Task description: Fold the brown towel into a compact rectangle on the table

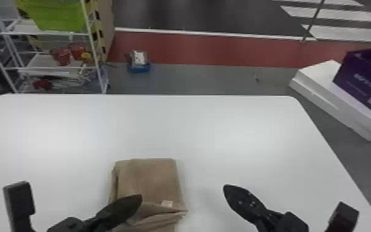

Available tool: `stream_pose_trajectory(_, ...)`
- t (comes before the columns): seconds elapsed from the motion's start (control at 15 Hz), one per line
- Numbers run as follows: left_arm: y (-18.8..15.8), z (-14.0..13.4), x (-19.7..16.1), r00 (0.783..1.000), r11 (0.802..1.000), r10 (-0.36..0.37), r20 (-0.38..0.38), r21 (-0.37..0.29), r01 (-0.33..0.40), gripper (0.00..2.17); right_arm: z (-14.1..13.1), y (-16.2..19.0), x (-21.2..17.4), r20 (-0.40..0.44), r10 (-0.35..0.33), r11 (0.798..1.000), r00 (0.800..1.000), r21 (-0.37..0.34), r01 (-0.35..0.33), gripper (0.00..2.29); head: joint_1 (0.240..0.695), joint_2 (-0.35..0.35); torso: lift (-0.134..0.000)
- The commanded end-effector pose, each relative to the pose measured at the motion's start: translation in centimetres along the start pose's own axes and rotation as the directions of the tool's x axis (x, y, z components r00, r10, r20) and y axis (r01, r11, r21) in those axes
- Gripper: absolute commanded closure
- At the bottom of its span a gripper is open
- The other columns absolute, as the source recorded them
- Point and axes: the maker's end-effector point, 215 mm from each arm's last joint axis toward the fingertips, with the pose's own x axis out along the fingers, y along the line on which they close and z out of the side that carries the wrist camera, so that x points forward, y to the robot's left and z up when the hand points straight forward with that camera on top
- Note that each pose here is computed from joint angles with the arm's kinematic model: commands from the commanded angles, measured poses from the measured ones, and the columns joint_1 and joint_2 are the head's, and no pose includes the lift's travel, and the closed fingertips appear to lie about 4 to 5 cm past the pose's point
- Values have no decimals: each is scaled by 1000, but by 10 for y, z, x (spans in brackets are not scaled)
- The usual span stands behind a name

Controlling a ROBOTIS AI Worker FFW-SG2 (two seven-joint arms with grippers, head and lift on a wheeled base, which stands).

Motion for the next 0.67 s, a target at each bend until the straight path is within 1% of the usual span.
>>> stream_pose_trajectory(0.0,9,-12,-8,1000,1000,24,-20,-11,-24,1646,3,12,12,14,25,1000,1000,-6,-25,1862,695,-98,-123)
stream_pose_trajectory(0.13,9,-21,-19,999,999,17,-39,-32,-18,1649,7,19,21,26,33,999,999,-3,-33,1862,695,-78,-123)
stream_pose_trajectory(0.2,12,-27,-24,998,999,21,-51,-44,-23,1649,10,23,27,35,33,999,999,-3,-33,1862,695,-51,-123)
stream_pose_trajectory(0.33,10,-40,-27,997,997,13,-81,-75,-19,1652,16,32,41,49,21,1000,999,4,-21,1862,695,-25,-123)
stream_pose_trajectory(0.6,7,-55,-24,995,995,4,-102,-97,-14,1656,22,58,65,89,5,1000,996,22,-7,1862,695,28,-123)
